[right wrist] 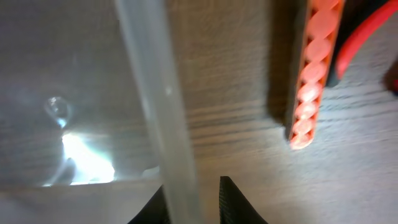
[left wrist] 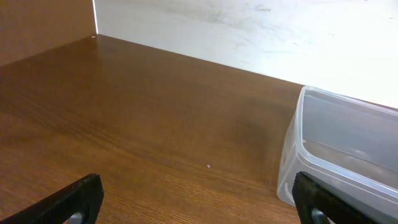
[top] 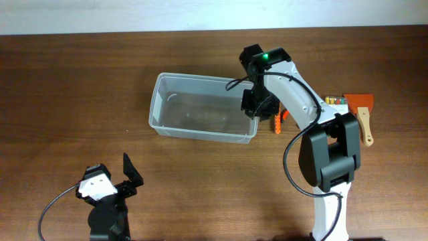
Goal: Pack container
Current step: 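Grip the container rim and drag it rightward toward the tools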
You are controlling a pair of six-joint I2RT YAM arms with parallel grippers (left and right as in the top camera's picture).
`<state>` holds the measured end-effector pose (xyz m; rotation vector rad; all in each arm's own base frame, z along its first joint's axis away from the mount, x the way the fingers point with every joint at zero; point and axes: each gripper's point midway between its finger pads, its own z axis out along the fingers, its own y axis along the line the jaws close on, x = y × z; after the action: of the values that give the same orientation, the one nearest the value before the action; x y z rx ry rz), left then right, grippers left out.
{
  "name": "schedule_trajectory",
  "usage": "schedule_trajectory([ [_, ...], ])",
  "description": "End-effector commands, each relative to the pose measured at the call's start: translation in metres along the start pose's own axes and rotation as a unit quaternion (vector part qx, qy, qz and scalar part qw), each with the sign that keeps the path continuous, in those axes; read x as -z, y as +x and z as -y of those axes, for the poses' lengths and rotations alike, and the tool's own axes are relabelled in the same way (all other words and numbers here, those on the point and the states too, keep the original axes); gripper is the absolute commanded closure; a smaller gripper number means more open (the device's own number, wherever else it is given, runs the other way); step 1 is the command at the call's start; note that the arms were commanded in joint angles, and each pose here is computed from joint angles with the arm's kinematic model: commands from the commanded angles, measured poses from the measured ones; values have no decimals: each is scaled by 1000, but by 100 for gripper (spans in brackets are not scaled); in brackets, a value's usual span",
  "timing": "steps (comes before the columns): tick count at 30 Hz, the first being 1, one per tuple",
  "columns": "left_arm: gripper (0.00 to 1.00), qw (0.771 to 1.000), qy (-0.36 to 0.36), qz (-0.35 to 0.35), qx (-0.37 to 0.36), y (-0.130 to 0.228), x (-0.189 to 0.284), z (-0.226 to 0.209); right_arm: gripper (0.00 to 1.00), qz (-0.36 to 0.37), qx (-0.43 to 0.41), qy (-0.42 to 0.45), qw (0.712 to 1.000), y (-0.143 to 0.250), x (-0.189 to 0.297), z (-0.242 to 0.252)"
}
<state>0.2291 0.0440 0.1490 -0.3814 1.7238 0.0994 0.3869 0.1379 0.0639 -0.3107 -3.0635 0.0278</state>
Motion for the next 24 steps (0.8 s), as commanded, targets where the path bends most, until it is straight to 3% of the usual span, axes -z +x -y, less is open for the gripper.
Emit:
schedule_trajectory([
  [1, 1, 1000, 0, 0, -5, 1, 0, 0, 79, 30, 37, 52, 998, -14, -4, 16],
  [24, 1, 1000, 0, 1, -5, 1, 0, 0, 79, 91, 180, 48, 978, -45, -2, 4],
])
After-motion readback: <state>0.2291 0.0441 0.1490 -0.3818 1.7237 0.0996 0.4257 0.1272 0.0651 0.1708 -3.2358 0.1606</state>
